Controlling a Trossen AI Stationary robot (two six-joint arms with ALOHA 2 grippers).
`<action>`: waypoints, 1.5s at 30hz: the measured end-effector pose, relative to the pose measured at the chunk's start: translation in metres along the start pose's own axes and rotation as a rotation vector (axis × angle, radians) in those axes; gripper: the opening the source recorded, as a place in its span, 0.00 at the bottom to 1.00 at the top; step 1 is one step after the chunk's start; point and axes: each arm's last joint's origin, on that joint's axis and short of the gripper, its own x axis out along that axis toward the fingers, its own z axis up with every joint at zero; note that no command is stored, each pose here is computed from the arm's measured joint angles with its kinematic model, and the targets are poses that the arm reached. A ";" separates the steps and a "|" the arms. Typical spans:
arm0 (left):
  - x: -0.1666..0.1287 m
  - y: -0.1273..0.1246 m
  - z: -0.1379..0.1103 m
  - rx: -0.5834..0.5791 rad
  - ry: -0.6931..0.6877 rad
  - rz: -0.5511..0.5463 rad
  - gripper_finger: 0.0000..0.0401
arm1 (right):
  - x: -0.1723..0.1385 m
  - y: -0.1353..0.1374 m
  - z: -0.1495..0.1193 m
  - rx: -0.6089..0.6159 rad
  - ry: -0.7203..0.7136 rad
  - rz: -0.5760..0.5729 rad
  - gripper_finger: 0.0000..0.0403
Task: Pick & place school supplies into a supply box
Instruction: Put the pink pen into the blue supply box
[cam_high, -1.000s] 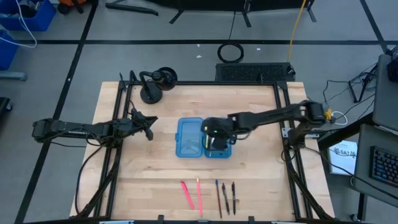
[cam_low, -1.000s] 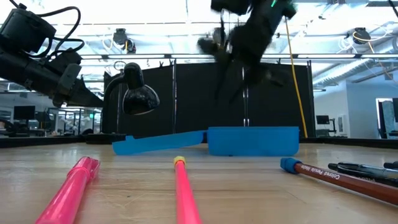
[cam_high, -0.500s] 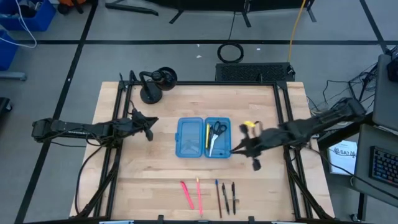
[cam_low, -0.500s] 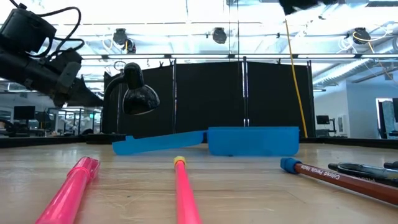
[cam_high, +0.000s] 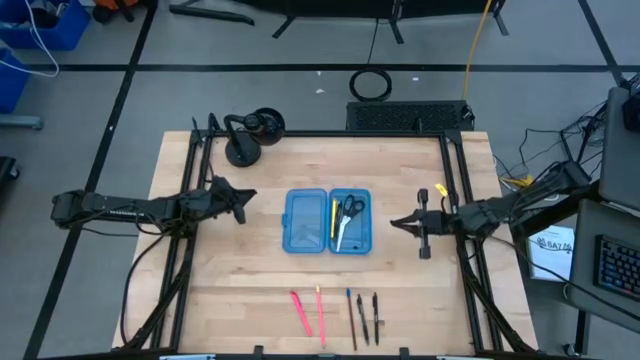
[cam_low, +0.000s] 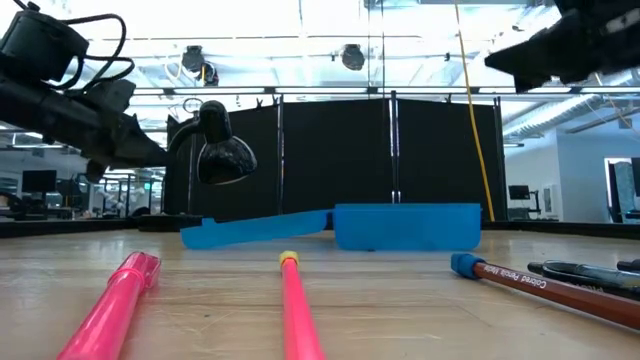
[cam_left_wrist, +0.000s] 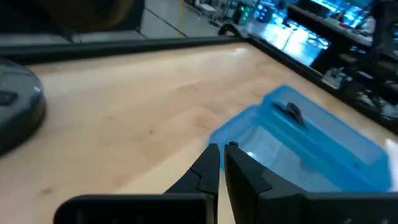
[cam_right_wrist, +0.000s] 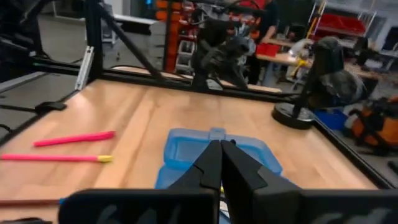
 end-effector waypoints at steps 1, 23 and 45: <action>0.000 -0.001 0.000 -0.011 0.006 -0.021 0.06 | 0.000 0.000 -0.004 -0.007 -0.008 0.001 0.00; -0.003 -0.186 0.063 0.112 0.315 -0.066 0.06 | -0.001 -0.011 -0.021 -0.037 0.035 -0.023 0.00; 0.056 -0.385 -0.076 -0.496 0.684 0.307 0.06 | -0.004 -0.008 -0.049 -0.075 0.134 0.065 0.00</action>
